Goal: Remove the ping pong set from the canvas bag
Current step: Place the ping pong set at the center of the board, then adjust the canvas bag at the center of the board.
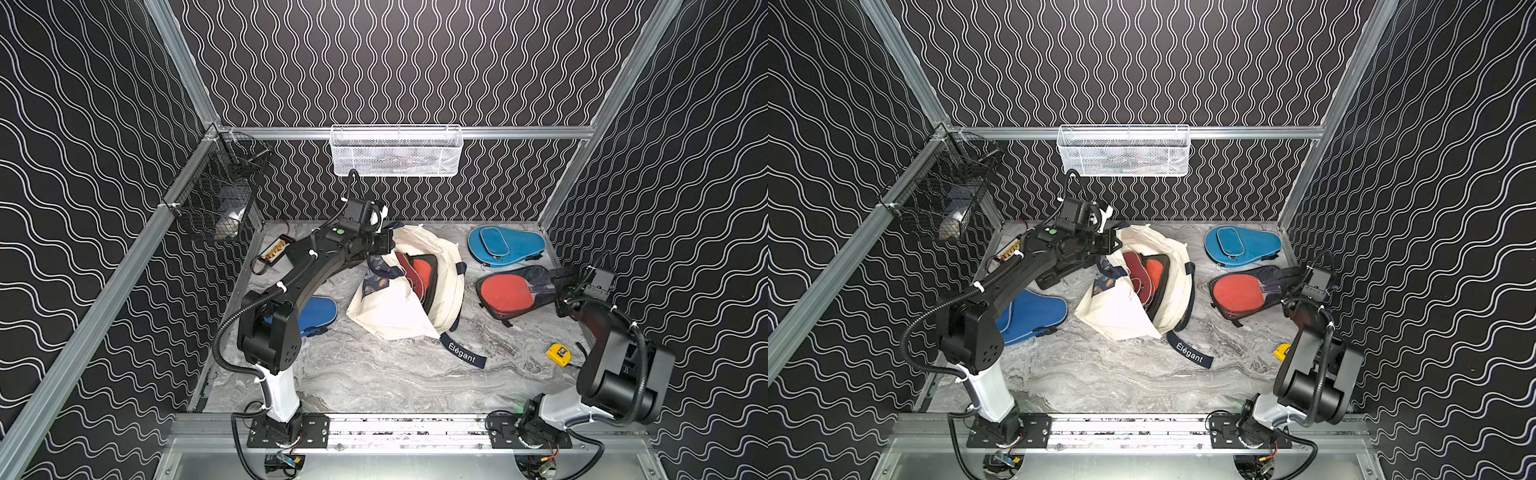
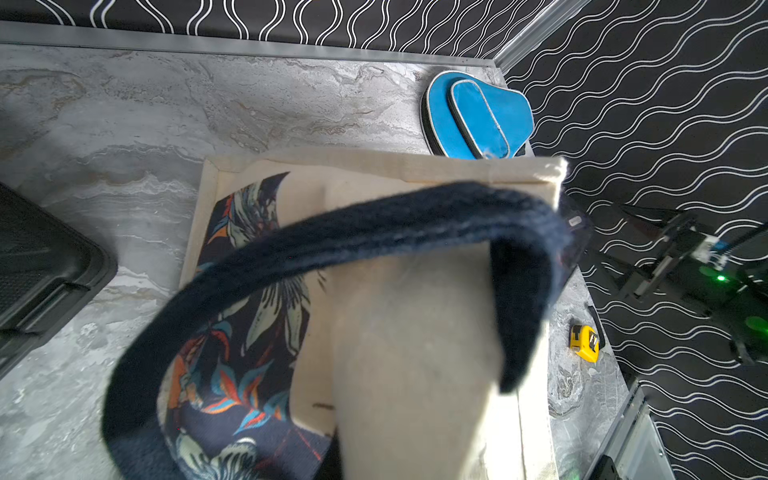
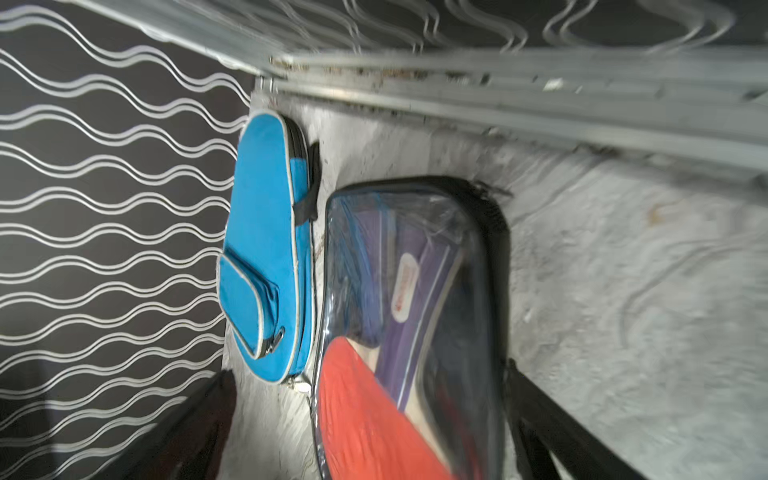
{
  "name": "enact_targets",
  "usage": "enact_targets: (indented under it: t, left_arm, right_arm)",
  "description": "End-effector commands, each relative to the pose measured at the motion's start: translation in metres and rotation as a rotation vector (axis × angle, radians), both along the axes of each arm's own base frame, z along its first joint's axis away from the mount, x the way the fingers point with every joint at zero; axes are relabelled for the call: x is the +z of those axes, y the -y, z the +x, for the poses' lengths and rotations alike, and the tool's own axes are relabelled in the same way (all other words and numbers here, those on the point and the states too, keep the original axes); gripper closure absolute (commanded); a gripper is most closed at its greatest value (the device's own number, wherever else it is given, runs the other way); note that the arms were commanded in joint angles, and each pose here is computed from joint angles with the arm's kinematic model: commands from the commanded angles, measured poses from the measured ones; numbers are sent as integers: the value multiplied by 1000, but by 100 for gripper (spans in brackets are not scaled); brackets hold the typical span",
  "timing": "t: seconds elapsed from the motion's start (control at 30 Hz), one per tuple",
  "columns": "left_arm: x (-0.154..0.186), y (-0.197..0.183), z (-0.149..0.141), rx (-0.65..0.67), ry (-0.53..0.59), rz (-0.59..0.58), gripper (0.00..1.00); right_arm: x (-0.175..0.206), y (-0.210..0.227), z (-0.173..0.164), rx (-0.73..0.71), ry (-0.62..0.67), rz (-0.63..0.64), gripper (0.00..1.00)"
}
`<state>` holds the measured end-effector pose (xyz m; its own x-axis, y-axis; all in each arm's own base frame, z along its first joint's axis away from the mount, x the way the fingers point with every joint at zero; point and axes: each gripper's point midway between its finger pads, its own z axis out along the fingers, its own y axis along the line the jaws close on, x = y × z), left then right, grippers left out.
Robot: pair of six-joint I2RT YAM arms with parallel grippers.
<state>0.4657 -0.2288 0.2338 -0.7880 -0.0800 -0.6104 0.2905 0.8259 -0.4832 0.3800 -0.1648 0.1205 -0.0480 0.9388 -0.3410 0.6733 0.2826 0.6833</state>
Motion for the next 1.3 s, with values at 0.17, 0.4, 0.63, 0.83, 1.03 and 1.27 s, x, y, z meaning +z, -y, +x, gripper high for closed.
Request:
enact_targets:
  t: [0.17, 0.4, 0.63, 0.83, 1.03, 1.27]
  left_arm:
    - [4, -2, -2, 4, 4, -2, 100]
    - [2, 0, -1, -1, -1, -5, 100]
    - [4, 0, -2, -4, 2, -8, 100]
    - [4, 0, -3, -4, 1, -8, 100]
    - [7, 0, -5, -7, 12, 2, 100]
    - [5, 7, -11, -25, 9, 44, 100]
  right_arm:
    - [49, -3, -4, 2, 17, -186, 1]
    - [114, -130, 42, 423, 246, -292, 1]
    - [88, -254, 50, 862, 268, -167, 2]
    - [59, -316, 50, 1100, 254, -108, 5]
    - [26, -329, 68, 1127, 195, -119, 19]
    - [34, -340, 67, 1125, 224, -110, 79]
